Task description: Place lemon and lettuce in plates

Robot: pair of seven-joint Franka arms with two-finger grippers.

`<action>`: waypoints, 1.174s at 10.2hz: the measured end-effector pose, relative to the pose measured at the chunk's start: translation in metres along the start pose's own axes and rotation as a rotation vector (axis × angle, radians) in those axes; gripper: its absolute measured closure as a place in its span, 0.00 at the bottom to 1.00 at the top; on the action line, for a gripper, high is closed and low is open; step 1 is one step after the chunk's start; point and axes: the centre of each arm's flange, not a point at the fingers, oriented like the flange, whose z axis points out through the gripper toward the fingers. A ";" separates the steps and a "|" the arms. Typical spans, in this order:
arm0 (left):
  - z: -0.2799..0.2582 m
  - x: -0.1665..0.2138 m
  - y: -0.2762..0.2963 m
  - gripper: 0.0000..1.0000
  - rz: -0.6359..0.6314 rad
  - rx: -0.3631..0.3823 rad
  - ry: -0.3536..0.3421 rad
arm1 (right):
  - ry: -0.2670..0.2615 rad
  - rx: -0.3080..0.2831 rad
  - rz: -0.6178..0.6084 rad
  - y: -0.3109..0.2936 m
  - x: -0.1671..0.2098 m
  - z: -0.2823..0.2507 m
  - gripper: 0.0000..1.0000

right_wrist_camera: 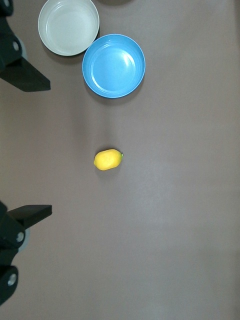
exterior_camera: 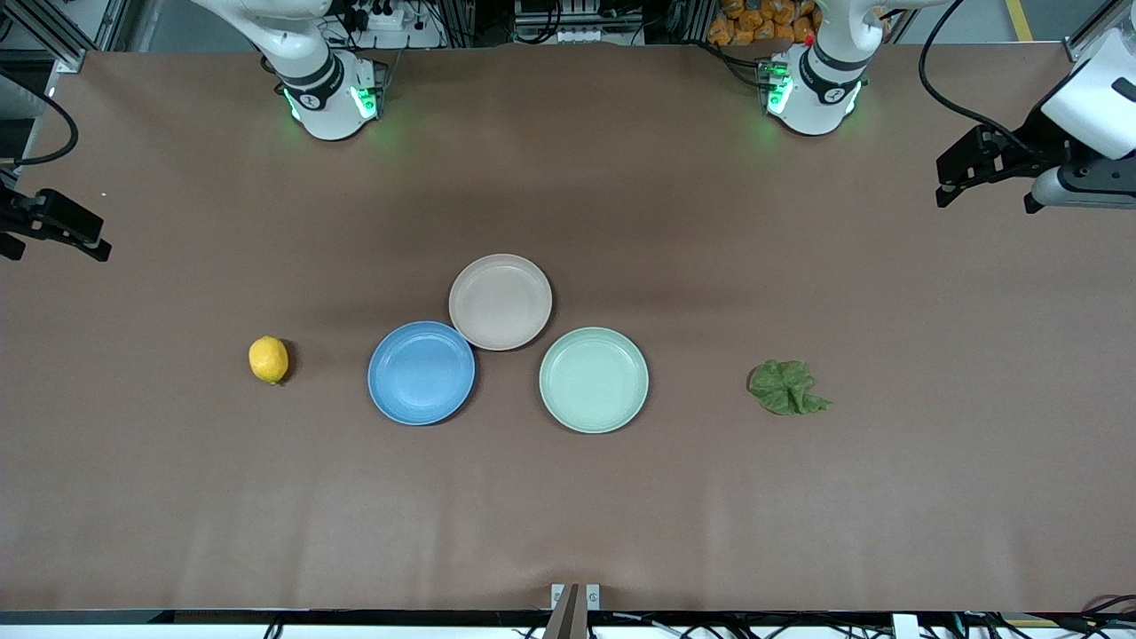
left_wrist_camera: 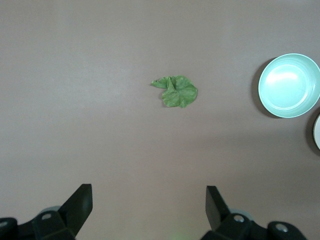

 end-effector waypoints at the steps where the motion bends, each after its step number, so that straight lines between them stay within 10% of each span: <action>1: 0.000 0.000 0.000 0.00 0.000 0.000 0.000 | 0.000 0.000 0.000 0.000 0.000 0.000 0.00; 12: 0.015 0.007 -0.001 0.00 -0.001 0.000 -0.032 | 0.000 0.000 0.000 0.000 0.000 0.000 0.00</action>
